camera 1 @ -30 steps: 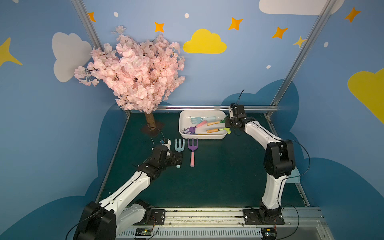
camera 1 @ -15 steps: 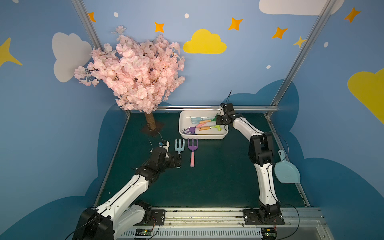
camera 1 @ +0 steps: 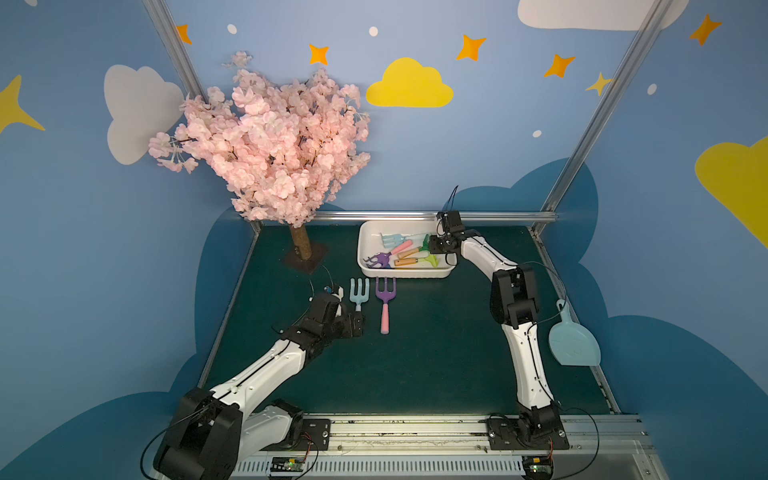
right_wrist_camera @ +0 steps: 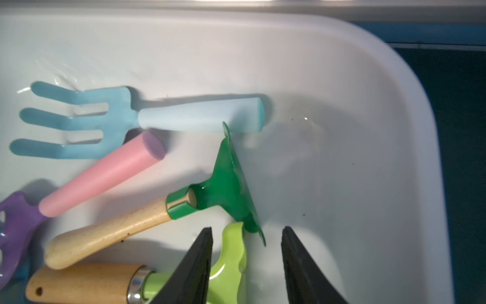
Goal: Take the hand rake out of the storage box
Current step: Place the rake in the storage box.
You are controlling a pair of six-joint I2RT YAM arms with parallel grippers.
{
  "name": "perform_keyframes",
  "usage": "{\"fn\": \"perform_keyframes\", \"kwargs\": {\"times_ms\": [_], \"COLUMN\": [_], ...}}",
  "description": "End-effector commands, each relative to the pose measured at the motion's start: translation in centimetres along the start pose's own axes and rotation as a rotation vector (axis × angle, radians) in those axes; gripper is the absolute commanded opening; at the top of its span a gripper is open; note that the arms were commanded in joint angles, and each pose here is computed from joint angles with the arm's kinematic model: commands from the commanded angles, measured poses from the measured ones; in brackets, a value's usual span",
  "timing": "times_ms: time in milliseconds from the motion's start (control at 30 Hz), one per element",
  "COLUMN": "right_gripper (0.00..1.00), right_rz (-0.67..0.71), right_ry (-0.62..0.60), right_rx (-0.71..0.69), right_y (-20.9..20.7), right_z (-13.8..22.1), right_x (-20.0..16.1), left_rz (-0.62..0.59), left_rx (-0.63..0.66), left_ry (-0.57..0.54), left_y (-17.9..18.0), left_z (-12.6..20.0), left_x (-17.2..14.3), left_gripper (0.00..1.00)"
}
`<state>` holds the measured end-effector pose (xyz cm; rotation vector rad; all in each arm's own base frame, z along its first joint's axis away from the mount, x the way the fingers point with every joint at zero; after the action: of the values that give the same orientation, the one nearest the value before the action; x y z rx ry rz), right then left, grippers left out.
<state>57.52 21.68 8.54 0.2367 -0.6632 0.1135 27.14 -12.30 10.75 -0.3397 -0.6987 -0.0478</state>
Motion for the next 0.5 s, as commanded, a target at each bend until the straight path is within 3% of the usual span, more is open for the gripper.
{"fn": "perform_keyframes", "kwargs": {"times_ms": [0, 167, 467], "right_gripper": [0.48, 0.46, 0.22], "right_rz": [0.019, 0.028, 0.052], "right_ry": [-0.026, 0.003, 0.055], "right_rx": [-0.004, -0.014, -0.038], "right_y": [0.8, 0.5, 0.1], "right_z": [3.5, 3.7, 1.4], "right_x": [0.9, -1.0, -1.8], "left_rz": [-0.019, -0.023, -0.018], "left_rx": [-0.004, -0.018, -0.025], "left_ry": [-0.014, -0.002, 0.010], "left_y": [-0.1, -0.2, -0.2], "left_z": [-0.2, -0.9, -1.0], "left_x": [0.6, 0.4, 0.3], "left_gripper": [1.00, 1.00, 1.00]}}
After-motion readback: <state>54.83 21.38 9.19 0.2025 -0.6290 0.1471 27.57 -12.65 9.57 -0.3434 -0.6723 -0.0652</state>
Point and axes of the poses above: each gripper's point midway between its finger pads, its own z axis back along the fingers, its own y axis along the line the jaws close on, x = y × z, the point moved 3 cm from there along z, back along the fingers, and after that the axes turned 4 degrees about -z, right-handed, at the moved point
